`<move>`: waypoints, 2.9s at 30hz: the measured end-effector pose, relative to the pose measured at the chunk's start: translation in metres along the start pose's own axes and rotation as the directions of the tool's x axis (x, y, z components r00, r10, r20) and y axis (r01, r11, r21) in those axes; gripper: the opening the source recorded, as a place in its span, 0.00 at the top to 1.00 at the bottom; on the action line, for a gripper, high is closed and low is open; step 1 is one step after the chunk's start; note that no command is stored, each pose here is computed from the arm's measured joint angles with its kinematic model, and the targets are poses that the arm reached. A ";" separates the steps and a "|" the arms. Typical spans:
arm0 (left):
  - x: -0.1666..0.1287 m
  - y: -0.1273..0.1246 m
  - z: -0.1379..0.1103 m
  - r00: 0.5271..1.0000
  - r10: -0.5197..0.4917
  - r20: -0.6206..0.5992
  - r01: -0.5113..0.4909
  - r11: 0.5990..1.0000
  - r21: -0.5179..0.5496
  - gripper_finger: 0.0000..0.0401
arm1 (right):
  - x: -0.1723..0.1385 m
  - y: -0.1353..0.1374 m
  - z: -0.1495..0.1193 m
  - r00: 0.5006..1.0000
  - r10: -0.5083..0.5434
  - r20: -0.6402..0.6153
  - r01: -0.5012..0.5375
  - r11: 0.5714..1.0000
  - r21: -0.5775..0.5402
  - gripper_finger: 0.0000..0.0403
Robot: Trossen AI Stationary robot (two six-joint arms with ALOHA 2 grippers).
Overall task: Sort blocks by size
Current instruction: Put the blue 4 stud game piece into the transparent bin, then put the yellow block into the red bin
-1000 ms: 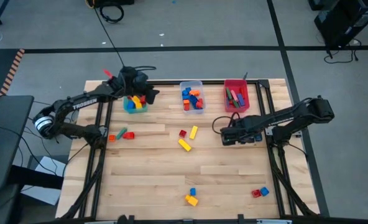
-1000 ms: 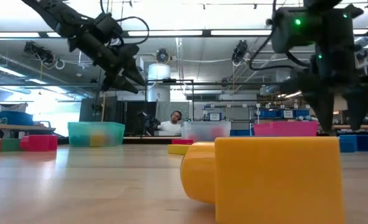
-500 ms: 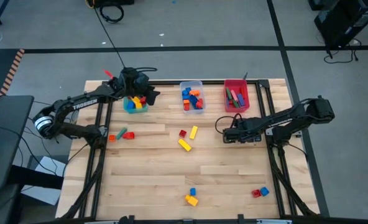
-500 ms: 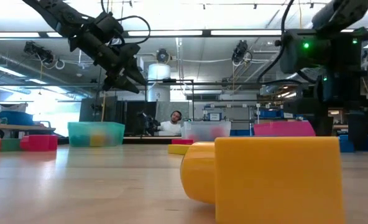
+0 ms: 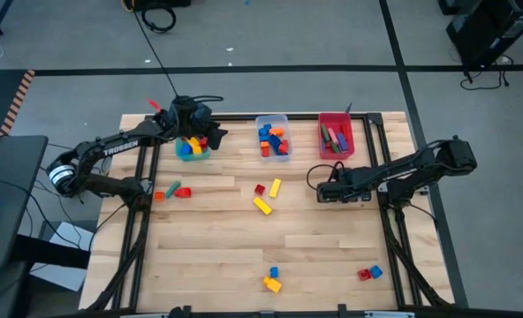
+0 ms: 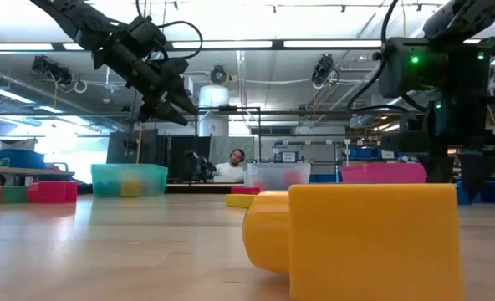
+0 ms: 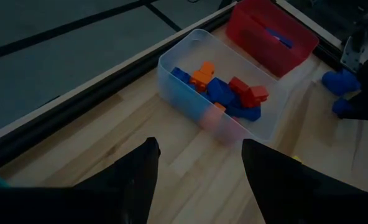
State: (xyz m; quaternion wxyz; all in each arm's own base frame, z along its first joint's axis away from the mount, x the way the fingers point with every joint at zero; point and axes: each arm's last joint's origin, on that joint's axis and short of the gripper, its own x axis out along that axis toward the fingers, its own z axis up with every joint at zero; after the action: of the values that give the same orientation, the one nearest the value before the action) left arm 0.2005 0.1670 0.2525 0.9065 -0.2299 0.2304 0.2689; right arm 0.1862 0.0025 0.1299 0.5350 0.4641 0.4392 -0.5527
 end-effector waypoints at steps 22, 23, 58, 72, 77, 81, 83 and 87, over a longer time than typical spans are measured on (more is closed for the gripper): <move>0.000 0.001 -0.005 0.999 0.008 -0.054 -0.003 0.996 0.086 0.40 | -0.112 0.078 0.029 0.933 0.350 0.087 -0.331 0.927 -0.175 0.61; 0.000 0.001 -0.007 0.998 0.009 -0.067 -0.002 0.994 0.109 0.40 | -0.122 0.082 0.036 0.922 0.371 0.114 -0.347 0.920 -0.184 0.61; -0.079 -0.020 -0.057 0.958 -0.091 0.271 0.071 0.994 0.085 0.40 | -0.026 0.216 0.230 0.976 0.212 -0.058 -0.215 0.873 -0.438 0.50; -0.078 -0.032 -0.062 0.961 -0.072 0.267 0.021 0.982 0.190 0.40 | -0.097 0.199 0.217 0.960 0.278 0.030 -0.224 0.830 -0.510 0.47; -0.078 -0.043 -0.065 0.957 -0.070 0.281 0.004 0.974 0.228 0.40 | -0.139 0.188 0.195 0.946 0.312 0.082 -0.215 0.800 -0.560 0.47; -0.079 -0.051 -0.068 0.956 -0.072 0.283 0.000 0.970 0.244 0.40 | -0.166 0.179 0.170 0.926 0.361 0.116 -0.224 0.769 -0.599 0.47; -0.079 -0.055 -0.070 0.956 -0.071 0.286 -0.003 0.968 0.251 0.40 | -0.175 0.172 0.156 0.919 0.368 0.138 -0.214 0.763 -0.610 0.47; -0.080 -0.062 -0.074 0.958 -0.066 0.279 -0.011 0.964 0.267 0.40 | -0.179 0.150 0.129 0.924 0.348 0.161 -0.187 0.777 -0.601 0.47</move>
State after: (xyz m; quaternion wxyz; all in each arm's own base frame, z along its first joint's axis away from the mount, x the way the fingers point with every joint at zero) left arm 0.1554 0.0503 0.2559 0.9565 -0.0683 0.1279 0.2531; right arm 0.3303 -0.0978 0.3310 0.7768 0.2613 0.4390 -0.3683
